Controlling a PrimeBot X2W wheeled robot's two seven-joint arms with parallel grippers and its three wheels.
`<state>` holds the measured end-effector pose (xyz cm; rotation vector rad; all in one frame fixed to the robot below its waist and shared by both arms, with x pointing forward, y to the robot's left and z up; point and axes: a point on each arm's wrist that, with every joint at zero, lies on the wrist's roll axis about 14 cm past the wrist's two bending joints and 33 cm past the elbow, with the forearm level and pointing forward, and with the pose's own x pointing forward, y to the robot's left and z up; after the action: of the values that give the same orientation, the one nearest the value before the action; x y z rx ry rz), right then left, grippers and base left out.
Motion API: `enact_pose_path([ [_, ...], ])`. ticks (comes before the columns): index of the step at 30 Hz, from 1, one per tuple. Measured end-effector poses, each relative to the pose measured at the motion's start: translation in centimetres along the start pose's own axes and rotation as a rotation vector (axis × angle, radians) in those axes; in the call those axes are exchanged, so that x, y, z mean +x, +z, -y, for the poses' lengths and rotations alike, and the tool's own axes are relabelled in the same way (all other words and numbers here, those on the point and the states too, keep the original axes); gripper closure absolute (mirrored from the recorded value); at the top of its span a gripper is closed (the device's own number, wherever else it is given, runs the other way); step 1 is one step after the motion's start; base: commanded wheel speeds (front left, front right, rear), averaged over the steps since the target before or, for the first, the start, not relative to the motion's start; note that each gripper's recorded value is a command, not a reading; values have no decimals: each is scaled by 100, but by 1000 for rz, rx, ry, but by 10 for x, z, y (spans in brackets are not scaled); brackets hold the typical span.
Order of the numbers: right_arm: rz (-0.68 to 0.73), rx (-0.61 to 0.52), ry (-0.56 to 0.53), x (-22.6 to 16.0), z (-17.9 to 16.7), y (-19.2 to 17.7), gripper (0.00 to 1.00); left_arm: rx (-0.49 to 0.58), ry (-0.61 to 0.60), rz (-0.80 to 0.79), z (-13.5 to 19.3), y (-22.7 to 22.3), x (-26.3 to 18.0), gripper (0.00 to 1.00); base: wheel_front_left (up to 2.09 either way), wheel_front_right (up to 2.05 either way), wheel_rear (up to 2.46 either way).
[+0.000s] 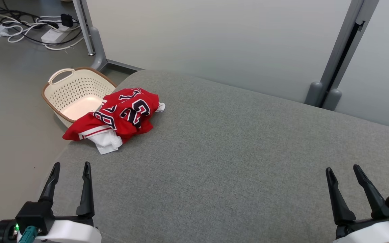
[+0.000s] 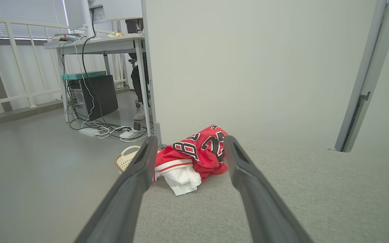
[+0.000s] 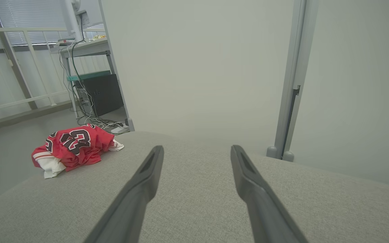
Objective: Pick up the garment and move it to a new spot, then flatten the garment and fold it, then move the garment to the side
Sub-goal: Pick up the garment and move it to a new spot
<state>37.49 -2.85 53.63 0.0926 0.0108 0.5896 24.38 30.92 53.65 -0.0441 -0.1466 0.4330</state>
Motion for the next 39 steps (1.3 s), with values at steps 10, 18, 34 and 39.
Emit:
enact_pose_path([
  [10, 8, -58, 11, 27, 28, 12, 0, -50, -46, -78, 41, -29, 53, 0, 0, 0, 0],
  [18, -35, -61, -41, 46, 75, -7, 0, -57, -81, -240, 69, -91, 123, 0, 0, 0, 0],
  [34, -197, 10, -177, 40, 141, -88, 0, 73, 5, -624, 54, -225, 191, 100, 0, 0, 0],
  [39, -181, 14, -179, 39, 138, -84, 0, 70, 5, -559, 52, -206, 202, 100, 0, 0, 0],
])
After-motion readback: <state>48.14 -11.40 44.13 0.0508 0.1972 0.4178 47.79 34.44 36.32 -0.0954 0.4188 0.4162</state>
